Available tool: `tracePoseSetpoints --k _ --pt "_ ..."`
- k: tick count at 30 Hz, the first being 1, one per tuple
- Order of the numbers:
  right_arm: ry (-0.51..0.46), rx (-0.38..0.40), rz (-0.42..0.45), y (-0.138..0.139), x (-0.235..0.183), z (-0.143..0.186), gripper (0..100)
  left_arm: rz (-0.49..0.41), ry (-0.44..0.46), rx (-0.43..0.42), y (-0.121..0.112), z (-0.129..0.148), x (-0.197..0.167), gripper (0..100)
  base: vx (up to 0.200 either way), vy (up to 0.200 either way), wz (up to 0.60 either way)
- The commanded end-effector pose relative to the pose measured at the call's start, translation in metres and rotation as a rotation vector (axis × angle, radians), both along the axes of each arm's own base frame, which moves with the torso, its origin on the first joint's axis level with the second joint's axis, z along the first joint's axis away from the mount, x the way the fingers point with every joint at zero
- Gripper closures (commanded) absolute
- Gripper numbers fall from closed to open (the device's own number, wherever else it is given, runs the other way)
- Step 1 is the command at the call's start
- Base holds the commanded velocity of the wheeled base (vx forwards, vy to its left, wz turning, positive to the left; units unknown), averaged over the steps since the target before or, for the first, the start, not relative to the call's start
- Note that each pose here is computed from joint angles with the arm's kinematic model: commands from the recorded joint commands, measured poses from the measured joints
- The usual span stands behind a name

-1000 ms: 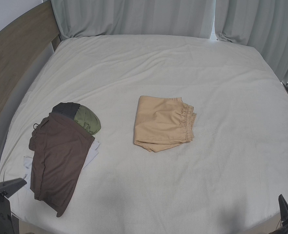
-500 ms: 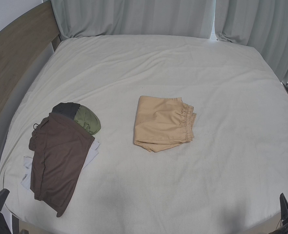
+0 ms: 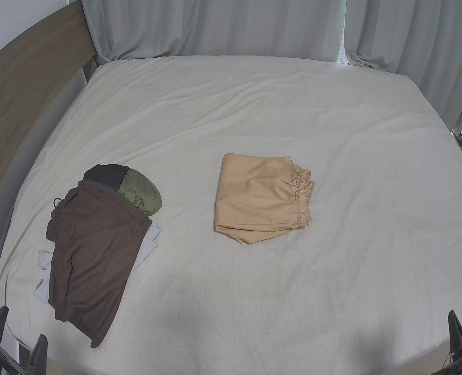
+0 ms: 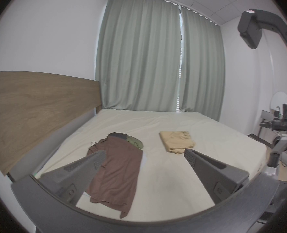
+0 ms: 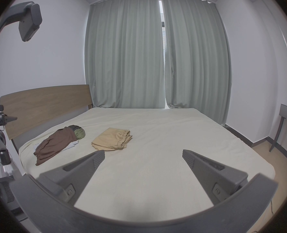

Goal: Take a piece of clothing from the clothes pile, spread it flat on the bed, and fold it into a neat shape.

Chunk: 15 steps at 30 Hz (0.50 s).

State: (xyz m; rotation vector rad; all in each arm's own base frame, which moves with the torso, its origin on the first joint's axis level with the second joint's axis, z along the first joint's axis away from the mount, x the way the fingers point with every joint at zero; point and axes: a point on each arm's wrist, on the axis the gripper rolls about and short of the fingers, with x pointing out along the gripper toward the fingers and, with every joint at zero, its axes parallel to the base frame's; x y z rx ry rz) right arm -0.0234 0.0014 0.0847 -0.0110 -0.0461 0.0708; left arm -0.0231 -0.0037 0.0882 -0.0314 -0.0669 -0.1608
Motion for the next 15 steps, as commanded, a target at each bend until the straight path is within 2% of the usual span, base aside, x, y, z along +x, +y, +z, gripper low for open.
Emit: tracePoseSetpoints --k 1,3,4,7,15 --pt "0.010 -0.024 0.006 0.0001 0.0010 -0.0050 0 0.077 -0.001 -0.005 0.0015 -0.0051 0.0002 0 0.000 0.000 0.00" --pt "0.012 -0.038 0.006 0.0001 0.0011 -0.0051 0 0.135 0.027 0.027 0.0028 -0.0084 0.0003 0 0.000 0.000 0.00" --pt "0.011 -0.050 0.005 0.0001 0.0010 -0.0053 0 0.191 0.092 0.037 0.0041 -0.0146 0.0003 0 0.000 0.000 0.00" --pt "0.011 -0.058 0.003 0.0002 0.0010 -0.0053 0 0.193 0.066 0.033 0.0041 -0.0122 0.0005 0 0.000 0.000 0.00" --pt "0.013 -0.047 0.005 0.0001 0.0010 -0.0055 0 0.184 0.069 0.031 0.0040 -0.0125 0.0005 0 0.000 0.000 0.00"
